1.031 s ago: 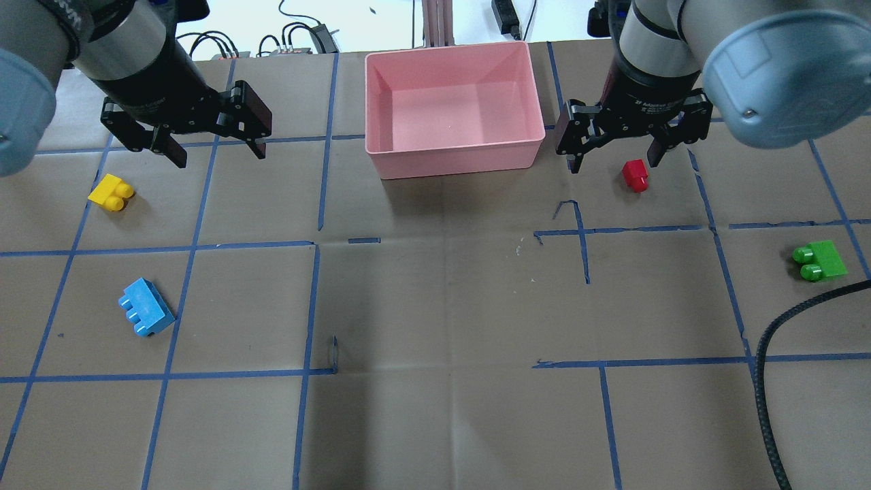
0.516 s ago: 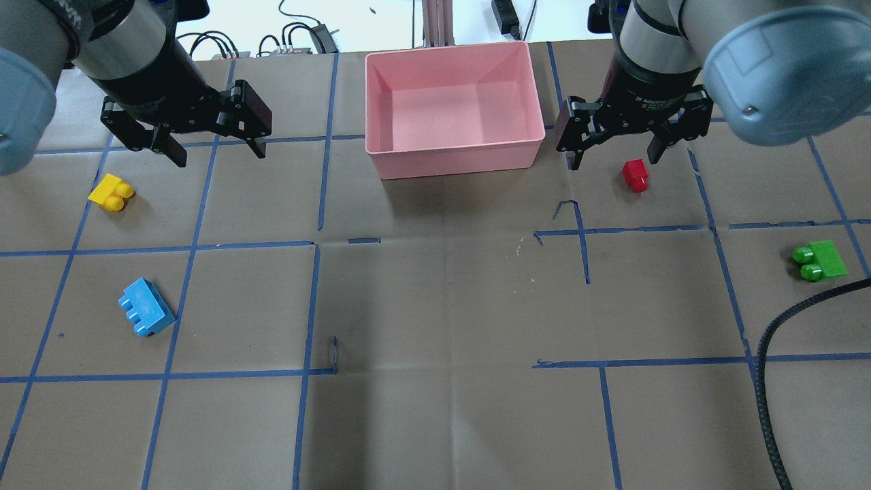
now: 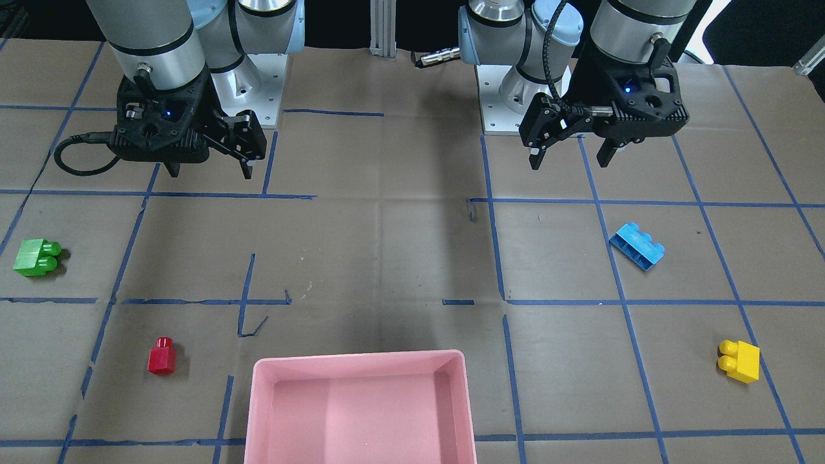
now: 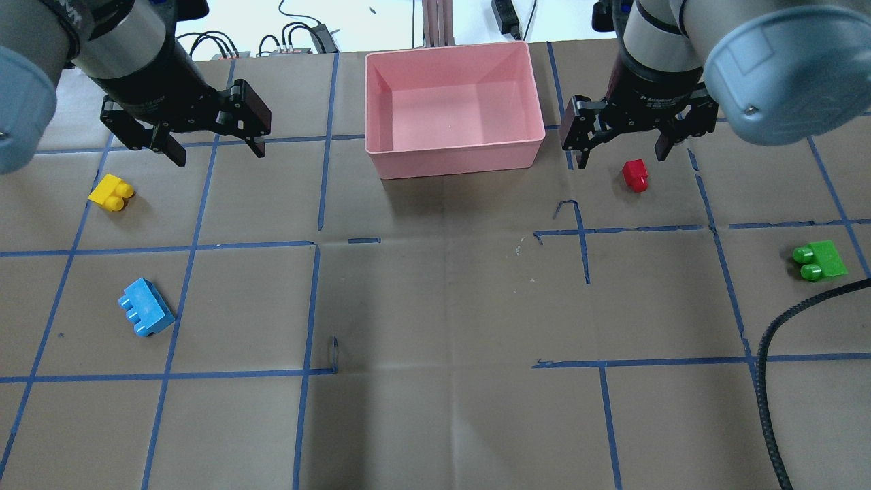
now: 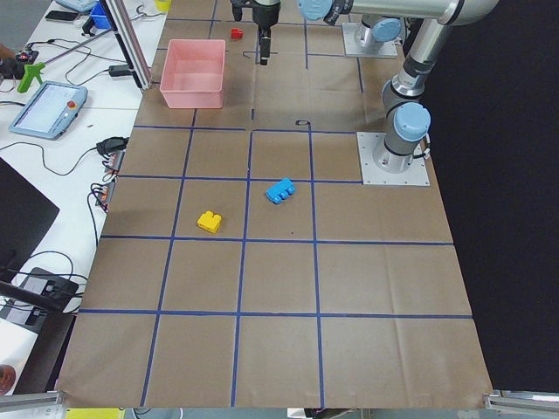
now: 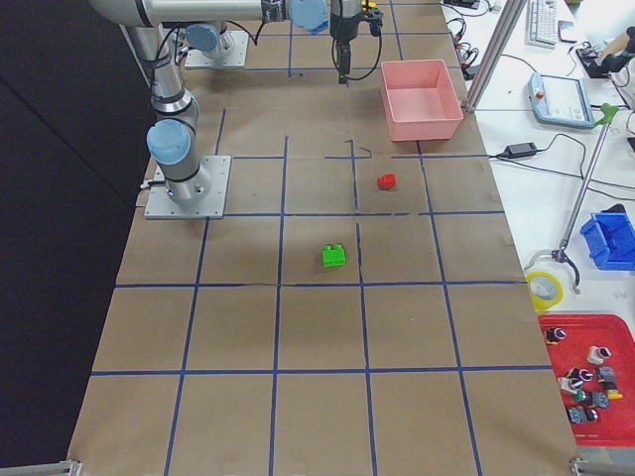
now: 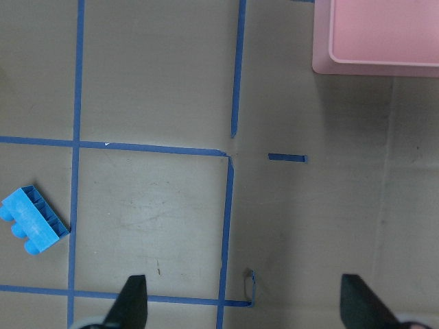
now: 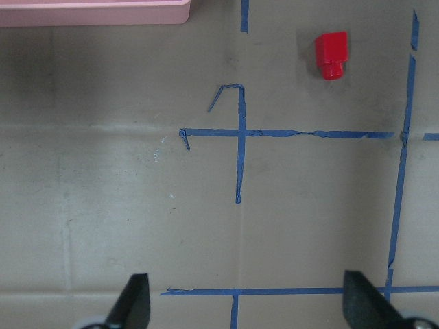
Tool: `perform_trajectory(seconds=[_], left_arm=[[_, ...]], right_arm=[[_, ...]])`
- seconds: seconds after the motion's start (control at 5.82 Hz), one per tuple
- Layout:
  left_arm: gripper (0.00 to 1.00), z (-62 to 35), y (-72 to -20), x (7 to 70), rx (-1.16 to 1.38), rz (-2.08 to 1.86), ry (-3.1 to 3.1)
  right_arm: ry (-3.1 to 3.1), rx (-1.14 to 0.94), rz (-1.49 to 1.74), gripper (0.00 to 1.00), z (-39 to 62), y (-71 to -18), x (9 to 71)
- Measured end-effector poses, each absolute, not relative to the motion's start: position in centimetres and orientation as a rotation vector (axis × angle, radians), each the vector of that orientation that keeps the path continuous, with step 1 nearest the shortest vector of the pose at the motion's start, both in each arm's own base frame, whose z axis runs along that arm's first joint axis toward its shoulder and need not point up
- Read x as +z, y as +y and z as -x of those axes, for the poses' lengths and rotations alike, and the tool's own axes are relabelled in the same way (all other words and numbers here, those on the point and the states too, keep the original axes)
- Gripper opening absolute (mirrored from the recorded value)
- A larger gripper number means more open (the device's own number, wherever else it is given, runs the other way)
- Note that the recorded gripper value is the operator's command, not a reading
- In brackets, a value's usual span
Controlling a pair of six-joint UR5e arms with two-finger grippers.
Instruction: Put all blocks into box
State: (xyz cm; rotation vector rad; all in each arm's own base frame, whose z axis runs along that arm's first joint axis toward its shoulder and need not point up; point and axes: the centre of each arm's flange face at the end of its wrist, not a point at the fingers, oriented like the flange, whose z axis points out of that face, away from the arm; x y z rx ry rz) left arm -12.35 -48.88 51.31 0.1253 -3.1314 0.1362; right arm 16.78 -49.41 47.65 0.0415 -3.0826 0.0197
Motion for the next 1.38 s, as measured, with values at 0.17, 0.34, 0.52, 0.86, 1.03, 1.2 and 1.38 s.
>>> perform_trajectory(seconds=[0.17,0.34,0.52,0.86,1.03,1.2,1.38], left_arm=[[1.0,10.3,-49.5,51.5,0.15,-0.185,-3.129],[1.0,5.4,-50.5,51.4,0.153,-0.3,-3.123],[1.0,-1.5,-50.9,50.9,0.14,-0.457,-3.11],[1.0,-13.2,-50.2,48.7,0.068,-0.754,-3.055],[1.0,-16.7,-49.2,47.3,0.026,-0.862,-3.021],[1.0,-18.4,-48.0,45.4,-0.025,-0.93,-2.989],[1.0,-18.9,-47.3,42.7,-0.062,-0.968,-2.967]], right_arm=[[-3.083,0.016,-0.04,1.0,-16.7,-49.5,47.5],[-3.083,0.008,-0.045,1.0,-16.5,-49.7,47.2],[-3.081,-0.007,-0.07,1.0,-15.7,-50.0,46.7],[-3.087,-0.039,-0.116,1.0,-8.2,-51.6,46.3],[-3.092,-0.039,-0.154,0.99,-3.2,-51.9,46.6],[-3.085,-0.014,-0.186,0.99,1.0,-52.1,46.9],[-3.078,0.017,-0.138,0.99,6.2,-52.2,46.7]])
